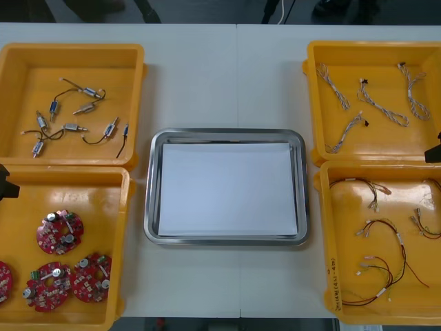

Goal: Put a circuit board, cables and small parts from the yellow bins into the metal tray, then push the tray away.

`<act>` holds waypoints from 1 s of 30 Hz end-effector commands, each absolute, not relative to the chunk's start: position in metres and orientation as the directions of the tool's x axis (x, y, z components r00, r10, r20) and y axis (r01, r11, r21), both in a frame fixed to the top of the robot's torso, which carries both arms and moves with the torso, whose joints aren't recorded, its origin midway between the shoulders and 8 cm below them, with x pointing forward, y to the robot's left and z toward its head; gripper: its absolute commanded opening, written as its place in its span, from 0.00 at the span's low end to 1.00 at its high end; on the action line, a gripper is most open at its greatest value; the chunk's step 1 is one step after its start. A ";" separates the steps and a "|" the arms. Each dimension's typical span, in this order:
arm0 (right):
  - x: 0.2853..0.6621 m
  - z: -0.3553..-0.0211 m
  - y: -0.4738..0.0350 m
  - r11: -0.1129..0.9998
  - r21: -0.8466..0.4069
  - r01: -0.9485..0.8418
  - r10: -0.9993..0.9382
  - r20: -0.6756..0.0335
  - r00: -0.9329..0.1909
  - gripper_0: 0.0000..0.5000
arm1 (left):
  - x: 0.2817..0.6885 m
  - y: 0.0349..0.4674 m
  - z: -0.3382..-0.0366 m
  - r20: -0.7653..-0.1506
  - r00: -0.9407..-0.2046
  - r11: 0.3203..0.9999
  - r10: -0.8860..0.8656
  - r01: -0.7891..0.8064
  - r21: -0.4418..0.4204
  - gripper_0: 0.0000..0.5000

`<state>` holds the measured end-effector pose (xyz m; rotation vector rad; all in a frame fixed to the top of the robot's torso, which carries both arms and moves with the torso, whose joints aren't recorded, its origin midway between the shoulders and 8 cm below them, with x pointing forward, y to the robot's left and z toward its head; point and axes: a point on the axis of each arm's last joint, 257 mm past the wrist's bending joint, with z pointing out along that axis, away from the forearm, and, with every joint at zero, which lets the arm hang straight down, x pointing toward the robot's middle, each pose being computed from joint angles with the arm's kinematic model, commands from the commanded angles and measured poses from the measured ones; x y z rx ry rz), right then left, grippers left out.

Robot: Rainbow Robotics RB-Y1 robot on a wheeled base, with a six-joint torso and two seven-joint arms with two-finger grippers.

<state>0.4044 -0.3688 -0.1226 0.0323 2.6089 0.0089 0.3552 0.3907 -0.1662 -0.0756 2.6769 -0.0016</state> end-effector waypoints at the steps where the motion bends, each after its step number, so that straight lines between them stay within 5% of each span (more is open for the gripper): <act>1: 0.408 -0.109 -0.368 1.000 -0.005 0.027 0.020 -0.525 -0.851 1.00 | 0.348 0.400 -0.166 -0.427 -0.901 0.997 -0.070 -0.083 0.012 1.00; 30: 0.408 -0.109 -0.368 1.000 -0.005 0.027 0.020 -0.525 -0.851 1.00 | 0.348 0.400 -0.166 -0.427 -0.901 0.997 -0.070 -0.083 0.012 1.00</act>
